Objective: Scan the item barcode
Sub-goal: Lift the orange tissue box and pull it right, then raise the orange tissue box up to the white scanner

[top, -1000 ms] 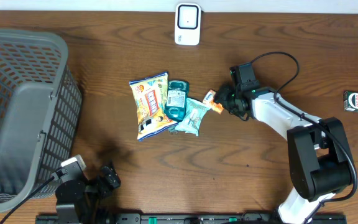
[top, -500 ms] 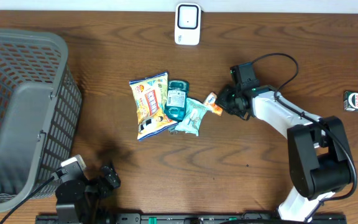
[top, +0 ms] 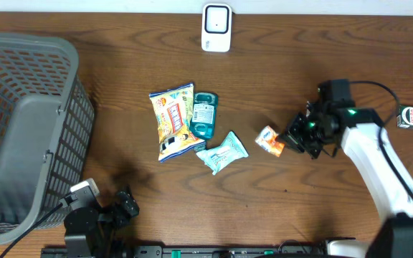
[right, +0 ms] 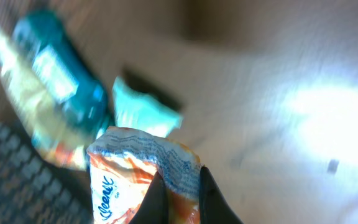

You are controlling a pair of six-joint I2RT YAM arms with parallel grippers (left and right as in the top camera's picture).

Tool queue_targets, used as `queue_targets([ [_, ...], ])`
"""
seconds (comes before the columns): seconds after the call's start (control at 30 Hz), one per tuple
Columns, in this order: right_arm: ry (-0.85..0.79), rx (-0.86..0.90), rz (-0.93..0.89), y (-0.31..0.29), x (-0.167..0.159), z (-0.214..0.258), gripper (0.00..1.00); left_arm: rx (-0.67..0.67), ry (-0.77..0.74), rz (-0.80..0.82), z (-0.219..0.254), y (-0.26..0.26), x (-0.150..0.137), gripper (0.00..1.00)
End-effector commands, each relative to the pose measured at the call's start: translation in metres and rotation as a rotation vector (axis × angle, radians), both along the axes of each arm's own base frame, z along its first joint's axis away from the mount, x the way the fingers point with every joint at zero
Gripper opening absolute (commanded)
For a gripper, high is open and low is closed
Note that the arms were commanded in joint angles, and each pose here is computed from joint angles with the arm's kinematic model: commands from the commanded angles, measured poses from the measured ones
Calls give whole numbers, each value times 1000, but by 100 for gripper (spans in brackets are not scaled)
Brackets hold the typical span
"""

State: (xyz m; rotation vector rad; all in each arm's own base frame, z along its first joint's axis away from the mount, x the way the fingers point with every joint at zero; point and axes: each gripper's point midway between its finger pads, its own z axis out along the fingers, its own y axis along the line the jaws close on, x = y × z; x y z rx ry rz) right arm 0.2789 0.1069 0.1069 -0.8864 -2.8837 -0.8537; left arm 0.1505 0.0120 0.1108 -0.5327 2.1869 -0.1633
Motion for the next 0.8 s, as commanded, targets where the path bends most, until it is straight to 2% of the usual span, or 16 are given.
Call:
queue_targets([
  [0.0, 22, 155, 49, 22, -18, 25, 1, -9, 1, -3, 1, -1, -2, 97],
  [0.17, 231, 289, 74, 43, -67, 42, 1, -9, 1, -3, 1, -1, -2, 98],
  [0.4, 466, 268, 69, 44, -116, 47, 1, -9, 1, -3, 1, -1, -2, 98],
  [0.53, 537, 262, 57, 42, -129, 51, 1, -9, 1, -3, 1, -1, -2, 98],
  [0.77, 544, 261, 55, 41, -130, 51, 1, -9, 1, -3, 1, -1, -2, 98],
])
